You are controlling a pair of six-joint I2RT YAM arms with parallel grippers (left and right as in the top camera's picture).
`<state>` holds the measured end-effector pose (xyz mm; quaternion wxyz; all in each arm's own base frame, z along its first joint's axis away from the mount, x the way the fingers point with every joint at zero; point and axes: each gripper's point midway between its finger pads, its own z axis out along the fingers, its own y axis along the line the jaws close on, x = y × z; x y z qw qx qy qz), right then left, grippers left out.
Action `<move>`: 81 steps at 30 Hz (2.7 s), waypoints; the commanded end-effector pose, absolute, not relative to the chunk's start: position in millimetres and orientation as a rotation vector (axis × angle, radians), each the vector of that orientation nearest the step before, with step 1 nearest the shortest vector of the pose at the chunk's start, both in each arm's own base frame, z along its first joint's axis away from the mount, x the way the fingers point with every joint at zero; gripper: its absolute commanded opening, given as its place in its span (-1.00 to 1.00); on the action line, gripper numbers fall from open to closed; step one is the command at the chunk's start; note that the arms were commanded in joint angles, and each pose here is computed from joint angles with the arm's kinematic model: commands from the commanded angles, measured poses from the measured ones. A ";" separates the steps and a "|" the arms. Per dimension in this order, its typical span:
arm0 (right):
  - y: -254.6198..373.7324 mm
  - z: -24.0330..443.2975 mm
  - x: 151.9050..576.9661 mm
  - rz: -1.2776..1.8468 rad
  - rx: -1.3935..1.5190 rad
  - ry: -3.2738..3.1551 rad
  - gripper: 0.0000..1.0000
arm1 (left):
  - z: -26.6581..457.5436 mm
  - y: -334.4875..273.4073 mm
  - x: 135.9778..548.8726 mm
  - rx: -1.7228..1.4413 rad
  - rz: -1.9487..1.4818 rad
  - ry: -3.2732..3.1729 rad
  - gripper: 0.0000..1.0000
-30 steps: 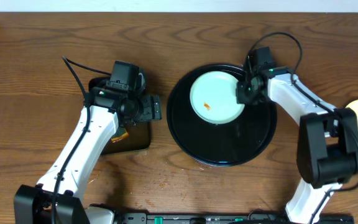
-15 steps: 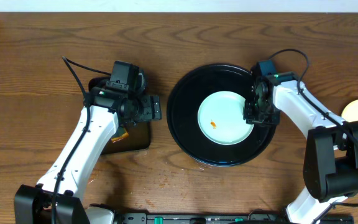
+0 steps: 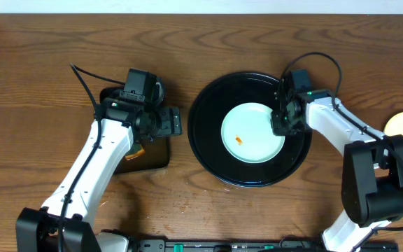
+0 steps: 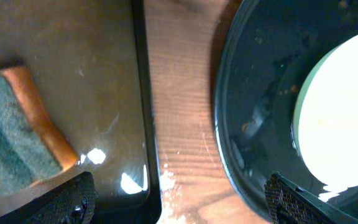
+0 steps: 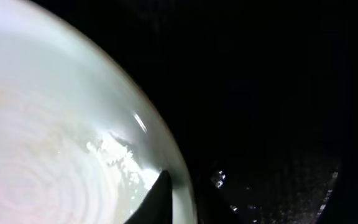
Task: Clean dirty plates on tray and stack at the side
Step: 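Grasp the pale blue plate rim and slide it to the round tray center, then grasp the sponge in the black tray with the left gripper and lift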
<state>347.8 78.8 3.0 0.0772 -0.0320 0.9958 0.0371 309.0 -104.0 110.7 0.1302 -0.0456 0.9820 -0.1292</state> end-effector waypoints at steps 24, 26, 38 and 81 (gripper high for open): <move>71.8 -5.7 342.6 0.214 0.052 3.022 -0.97 | 21.5 -5.0 298.5 -0.600 0.185 2.864 0.33; 71.8 -5.7 342.5 0.214 0.052 3.022 -0.98 | 10.7 -4.7 299.2 -0.608 0.160 2.889 0.04; 72.1 -5.8 341.6 0.214 0.050 3.026 -0.98 | 10.1 -37.8 308.5 -0.360 -0.155 2.988 -0.85; 73.1 -9.9 347.2 0.212 0.062 3.005 -0.98 | 83.6 -79.2 326.7 -0.173 -0.225 2.898 -0.85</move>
